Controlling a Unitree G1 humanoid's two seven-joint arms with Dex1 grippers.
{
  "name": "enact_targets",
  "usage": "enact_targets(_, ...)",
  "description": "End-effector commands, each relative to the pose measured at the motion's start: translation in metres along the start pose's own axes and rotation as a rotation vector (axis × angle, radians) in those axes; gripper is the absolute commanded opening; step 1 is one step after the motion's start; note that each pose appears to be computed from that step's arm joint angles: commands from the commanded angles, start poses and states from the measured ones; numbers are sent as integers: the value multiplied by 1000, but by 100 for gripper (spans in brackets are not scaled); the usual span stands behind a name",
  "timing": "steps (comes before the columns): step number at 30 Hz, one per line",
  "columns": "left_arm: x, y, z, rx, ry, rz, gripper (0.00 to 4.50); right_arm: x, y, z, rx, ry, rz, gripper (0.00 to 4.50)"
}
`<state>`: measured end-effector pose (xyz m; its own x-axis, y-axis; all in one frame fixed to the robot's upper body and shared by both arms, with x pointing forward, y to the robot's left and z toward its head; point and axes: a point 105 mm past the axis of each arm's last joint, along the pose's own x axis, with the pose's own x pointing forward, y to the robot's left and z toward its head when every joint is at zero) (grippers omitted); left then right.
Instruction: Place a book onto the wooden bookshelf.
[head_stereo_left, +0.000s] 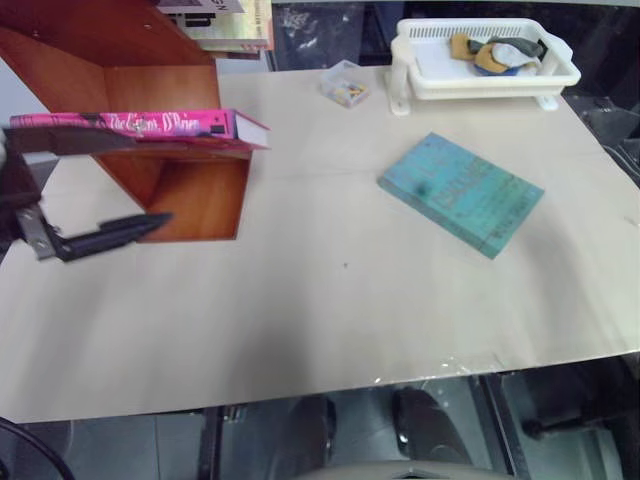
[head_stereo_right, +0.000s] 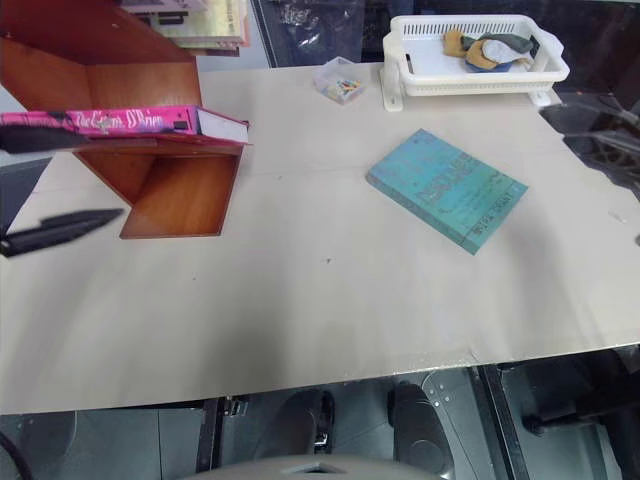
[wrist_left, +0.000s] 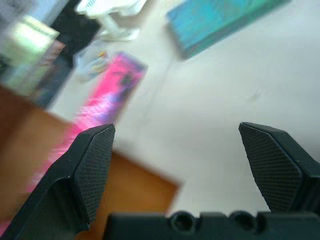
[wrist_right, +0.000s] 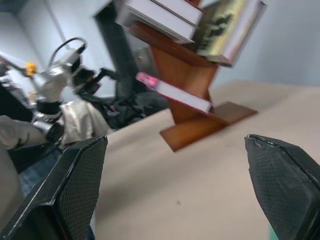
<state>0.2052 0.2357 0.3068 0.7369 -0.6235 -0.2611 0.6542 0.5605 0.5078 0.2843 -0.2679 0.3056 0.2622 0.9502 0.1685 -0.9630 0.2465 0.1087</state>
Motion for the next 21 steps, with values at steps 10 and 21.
enact_targets(10, 18, -61, -79, -383, 64, 112, 445, -66, -18, -81, 4, 285, -255, 450)
enact_targets(21, 27, -107, -121, -456, 162, 54, 445, -98, -18, -127, 3, 612, -310, 450)
